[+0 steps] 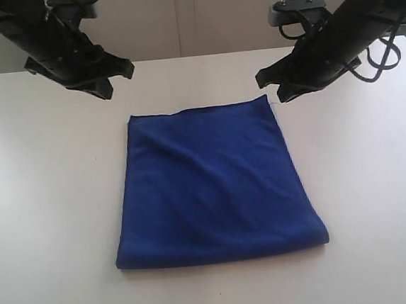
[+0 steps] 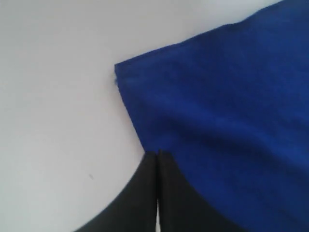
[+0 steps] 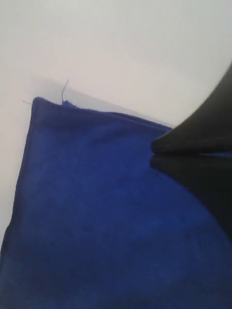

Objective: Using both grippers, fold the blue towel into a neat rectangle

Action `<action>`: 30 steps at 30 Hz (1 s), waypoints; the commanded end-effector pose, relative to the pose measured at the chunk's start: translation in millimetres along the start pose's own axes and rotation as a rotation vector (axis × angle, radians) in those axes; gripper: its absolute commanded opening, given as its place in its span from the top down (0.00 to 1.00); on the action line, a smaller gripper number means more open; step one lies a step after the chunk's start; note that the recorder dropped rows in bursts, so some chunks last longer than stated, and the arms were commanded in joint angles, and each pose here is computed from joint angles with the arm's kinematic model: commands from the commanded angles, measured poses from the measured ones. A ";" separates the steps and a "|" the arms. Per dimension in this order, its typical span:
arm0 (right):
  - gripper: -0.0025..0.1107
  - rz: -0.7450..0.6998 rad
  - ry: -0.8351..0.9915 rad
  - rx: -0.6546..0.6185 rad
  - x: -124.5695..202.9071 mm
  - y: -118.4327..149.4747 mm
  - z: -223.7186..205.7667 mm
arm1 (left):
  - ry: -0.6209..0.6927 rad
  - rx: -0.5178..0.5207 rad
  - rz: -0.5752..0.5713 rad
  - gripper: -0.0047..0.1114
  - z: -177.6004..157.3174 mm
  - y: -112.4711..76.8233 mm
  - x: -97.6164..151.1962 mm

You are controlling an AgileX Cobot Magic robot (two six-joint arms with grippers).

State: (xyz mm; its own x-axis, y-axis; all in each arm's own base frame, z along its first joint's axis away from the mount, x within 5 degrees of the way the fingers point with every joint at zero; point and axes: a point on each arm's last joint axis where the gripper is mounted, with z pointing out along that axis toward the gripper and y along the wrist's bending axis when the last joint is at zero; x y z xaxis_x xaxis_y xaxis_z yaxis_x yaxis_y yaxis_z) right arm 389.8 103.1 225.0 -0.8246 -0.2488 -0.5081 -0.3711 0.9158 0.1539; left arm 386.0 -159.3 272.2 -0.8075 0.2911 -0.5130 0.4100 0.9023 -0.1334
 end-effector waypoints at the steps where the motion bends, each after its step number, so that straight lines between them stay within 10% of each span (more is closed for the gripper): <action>1: 0.98 -0.006 -0.035 -0.005 -5.8 10.9 19.0 | 0.068 0.121 -0.040 0.96 21.5 -9.0 5.9; 15: 0.98 0.056 -0.084 0.062 -17.4 -19.3 121.4 | 0.174 0.138 -0.020 0.96 91.2 0.1 24.6; 30: 0.98 0.064 -0.062 0.066 -10.6 -22.7 133.5 | 0.378 0.177 0.081 0.96 122.8 4.2 52.8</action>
State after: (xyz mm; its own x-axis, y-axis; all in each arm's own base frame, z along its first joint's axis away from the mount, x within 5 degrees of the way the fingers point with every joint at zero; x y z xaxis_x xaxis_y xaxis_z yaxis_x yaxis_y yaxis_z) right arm 462.8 130.8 117.3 -0.8094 -0.1829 -0.5581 -0.3015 0.9449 0.1276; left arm 402.6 -182.6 149.8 -0.8646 0.4301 -0.2597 0.4939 0.8225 -0.2820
